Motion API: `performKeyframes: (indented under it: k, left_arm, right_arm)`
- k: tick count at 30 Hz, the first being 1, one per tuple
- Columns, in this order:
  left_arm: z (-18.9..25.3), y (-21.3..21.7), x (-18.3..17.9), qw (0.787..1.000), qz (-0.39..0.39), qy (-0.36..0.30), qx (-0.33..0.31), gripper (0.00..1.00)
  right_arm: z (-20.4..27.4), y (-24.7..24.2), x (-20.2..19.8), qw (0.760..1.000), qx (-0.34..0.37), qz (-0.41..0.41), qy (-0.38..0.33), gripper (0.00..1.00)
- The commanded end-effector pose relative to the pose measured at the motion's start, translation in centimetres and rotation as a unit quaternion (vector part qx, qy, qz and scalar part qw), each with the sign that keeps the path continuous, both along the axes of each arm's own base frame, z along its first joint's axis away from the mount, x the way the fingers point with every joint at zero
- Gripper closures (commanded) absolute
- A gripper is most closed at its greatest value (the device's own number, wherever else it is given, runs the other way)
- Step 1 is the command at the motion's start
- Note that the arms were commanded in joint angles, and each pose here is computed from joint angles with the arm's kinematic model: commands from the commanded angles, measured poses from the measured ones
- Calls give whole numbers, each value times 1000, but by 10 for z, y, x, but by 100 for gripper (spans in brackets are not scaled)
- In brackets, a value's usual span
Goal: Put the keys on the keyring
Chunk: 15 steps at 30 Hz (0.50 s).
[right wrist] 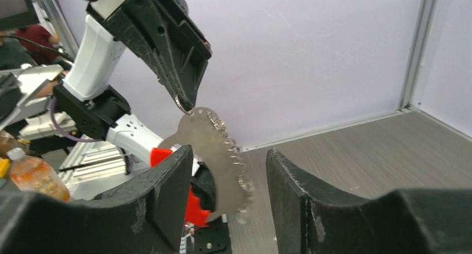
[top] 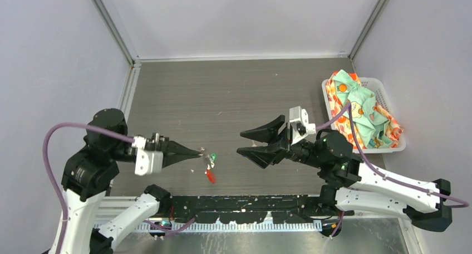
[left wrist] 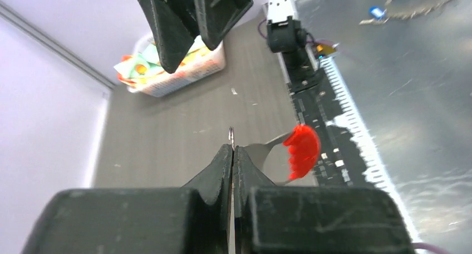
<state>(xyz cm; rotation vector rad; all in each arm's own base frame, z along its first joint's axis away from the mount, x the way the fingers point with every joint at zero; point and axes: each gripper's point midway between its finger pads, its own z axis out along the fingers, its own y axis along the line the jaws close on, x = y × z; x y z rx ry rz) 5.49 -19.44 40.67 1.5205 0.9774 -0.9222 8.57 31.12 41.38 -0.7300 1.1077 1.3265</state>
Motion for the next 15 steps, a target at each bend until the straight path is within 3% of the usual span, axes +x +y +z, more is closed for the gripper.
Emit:
performKeyframes:
  k: [1,6,15]
  left_arm:
    - [-6,1,10,984,-21,-175,-1,100]
    - [-16,4,11,966,-42,-255,11,100]
    - [-34,8,6,948,-77,-308,35,100]
  right_arm:
    - [6,-7,7,999,-29,-30,-29,44]
    - [5,-2,6,998,-52,-22,-41,45]
    - [-9,22,10,990,-125,-5,-70,46]
